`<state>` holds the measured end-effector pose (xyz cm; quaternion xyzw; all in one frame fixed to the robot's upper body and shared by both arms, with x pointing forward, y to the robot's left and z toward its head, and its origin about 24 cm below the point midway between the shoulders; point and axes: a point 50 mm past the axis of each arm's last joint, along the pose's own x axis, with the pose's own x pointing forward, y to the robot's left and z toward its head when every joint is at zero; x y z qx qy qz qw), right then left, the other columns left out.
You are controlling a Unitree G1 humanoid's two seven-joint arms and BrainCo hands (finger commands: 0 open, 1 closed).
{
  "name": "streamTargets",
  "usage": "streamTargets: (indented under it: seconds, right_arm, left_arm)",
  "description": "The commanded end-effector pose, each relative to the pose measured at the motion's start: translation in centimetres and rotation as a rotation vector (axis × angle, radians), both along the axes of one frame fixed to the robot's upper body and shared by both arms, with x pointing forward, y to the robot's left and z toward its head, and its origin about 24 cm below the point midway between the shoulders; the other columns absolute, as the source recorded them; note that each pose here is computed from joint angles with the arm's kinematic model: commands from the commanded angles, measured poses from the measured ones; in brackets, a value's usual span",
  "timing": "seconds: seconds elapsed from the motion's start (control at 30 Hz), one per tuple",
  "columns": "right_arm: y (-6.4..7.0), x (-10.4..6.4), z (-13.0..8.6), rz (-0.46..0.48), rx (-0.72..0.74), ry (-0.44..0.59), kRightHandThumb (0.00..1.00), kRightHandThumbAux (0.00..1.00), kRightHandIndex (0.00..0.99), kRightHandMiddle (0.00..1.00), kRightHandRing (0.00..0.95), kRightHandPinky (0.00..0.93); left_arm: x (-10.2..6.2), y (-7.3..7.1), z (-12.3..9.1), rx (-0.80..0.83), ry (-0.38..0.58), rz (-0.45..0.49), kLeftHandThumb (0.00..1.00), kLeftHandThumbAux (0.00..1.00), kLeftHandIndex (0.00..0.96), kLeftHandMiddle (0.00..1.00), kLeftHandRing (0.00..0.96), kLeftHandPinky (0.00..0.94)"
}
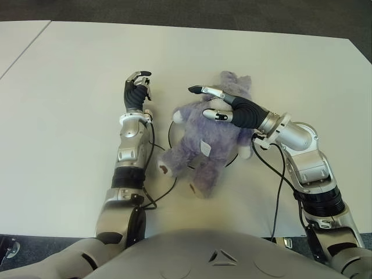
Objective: Put the doll into the plate.
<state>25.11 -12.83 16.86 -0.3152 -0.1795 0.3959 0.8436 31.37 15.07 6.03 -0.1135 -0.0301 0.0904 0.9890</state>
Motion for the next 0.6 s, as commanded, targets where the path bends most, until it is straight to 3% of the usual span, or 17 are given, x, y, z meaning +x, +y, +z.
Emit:
streamTargets:
  seconds: [0.03, 0.37, 0.6]
  right_arm:
    - [-1.3, 0.3, 0.4, -0.037, 0.092, -0.012, 0.458, 0.2, 0.0, 0.0, 0.0, 0.0]
    - [-3.8, 0.9, 2.5, -0.16, 0.201, -0.015, 0.513, 0.223, 0.0, 0.0, 0.0, 0.008]
    - [-5.1, 1.4, 4.3, -0.235, 0.299, 0.071, 0.636, 0.266, 0.0, 0.0, 0.005, 0.16]
  left_arm:
    - [0.0, 0.0, -0.3, 0.008, 0.012, -0.009, 0.709, 0.704, 0.442, 0.845, 0.85, 0.817]
    - [0.1, 0.0, -0.3, 0.01, 0.004, -0.018, 0.709, 0.704, 0.442, 0.848, 0.853, 0.823]
    - [0.1, 0.0, -0.2, 0.011, 0.001, -0.023, 0.709, 0.704, 0.442, 0.85, 0.854, 0.825]
